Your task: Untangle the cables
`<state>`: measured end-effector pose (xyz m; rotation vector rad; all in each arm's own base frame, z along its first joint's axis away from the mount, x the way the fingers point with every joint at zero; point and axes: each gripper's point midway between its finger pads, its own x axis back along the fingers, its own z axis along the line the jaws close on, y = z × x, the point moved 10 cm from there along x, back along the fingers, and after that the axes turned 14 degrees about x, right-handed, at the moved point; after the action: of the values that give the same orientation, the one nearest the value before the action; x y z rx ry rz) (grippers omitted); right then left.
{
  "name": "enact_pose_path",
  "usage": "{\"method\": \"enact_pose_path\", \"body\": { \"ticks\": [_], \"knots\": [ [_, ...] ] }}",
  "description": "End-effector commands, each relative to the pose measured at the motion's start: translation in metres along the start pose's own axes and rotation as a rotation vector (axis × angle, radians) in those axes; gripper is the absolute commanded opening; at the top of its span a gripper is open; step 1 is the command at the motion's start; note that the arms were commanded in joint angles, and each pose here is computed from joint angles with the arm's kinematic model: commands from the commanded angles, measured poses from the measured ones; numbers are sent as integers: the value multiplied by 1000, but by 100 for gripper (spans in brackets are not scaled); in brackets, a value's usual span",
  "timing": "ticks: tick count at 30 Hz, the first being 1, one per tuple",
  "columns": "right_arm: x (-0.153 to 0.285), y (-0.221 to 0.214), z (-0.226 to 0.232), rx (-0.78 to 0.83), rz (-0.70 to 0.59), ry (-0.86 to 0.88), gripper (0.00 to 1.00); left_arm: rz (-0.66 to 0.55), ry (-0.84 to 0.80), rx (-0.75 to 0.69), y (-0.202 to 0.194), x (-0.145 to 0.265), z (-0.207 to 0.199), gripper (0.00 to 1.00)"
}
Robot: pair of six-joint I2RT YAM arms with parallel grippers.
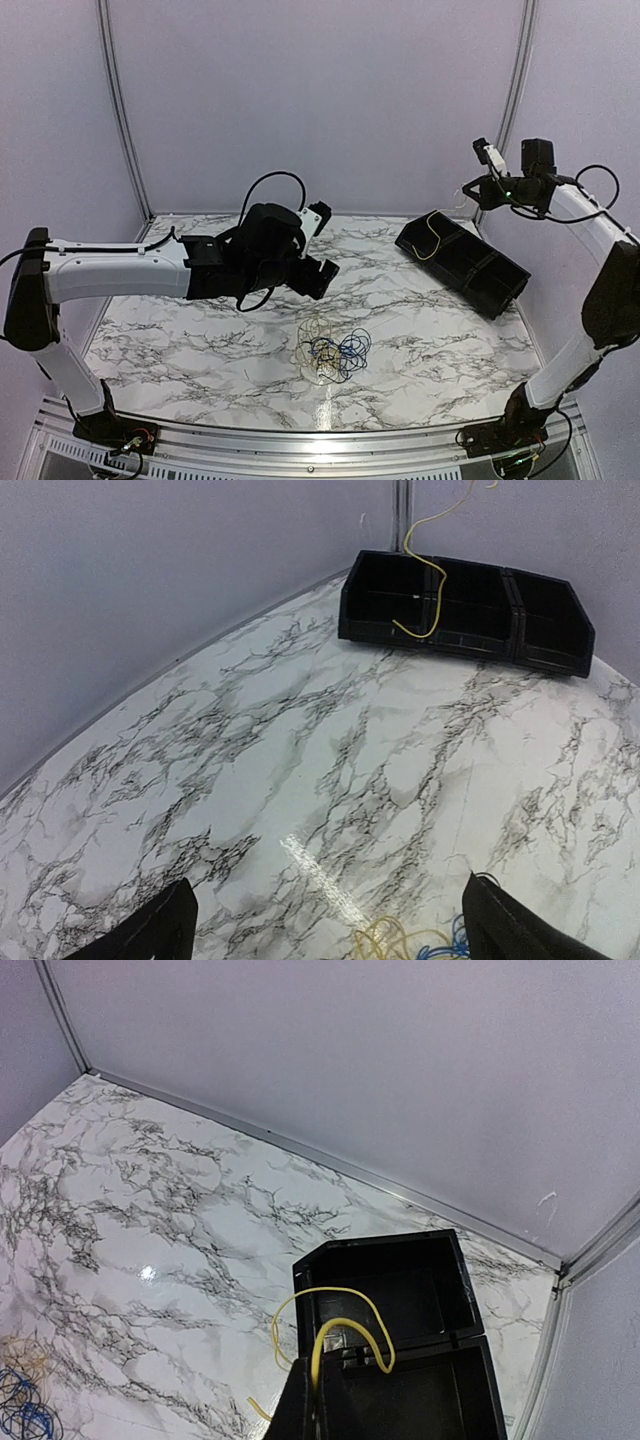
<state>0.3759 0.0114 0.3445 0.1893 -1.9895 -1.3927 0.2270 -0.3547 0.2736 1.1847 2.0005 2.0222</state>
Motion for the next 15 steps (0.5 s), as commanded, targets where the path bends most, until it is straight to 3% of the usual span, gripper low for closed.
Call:
{"method": "enact_pose_path", "body": {
  "ticks": [1,15],
  "knots": [
    [-4,20,-23,20,-33,-93,0,49,84,38,-7,-21,41,95],
    [-66,6,-76,22,75,-191,0,70,26,124,-11,-19,46,95]
  ]
}}
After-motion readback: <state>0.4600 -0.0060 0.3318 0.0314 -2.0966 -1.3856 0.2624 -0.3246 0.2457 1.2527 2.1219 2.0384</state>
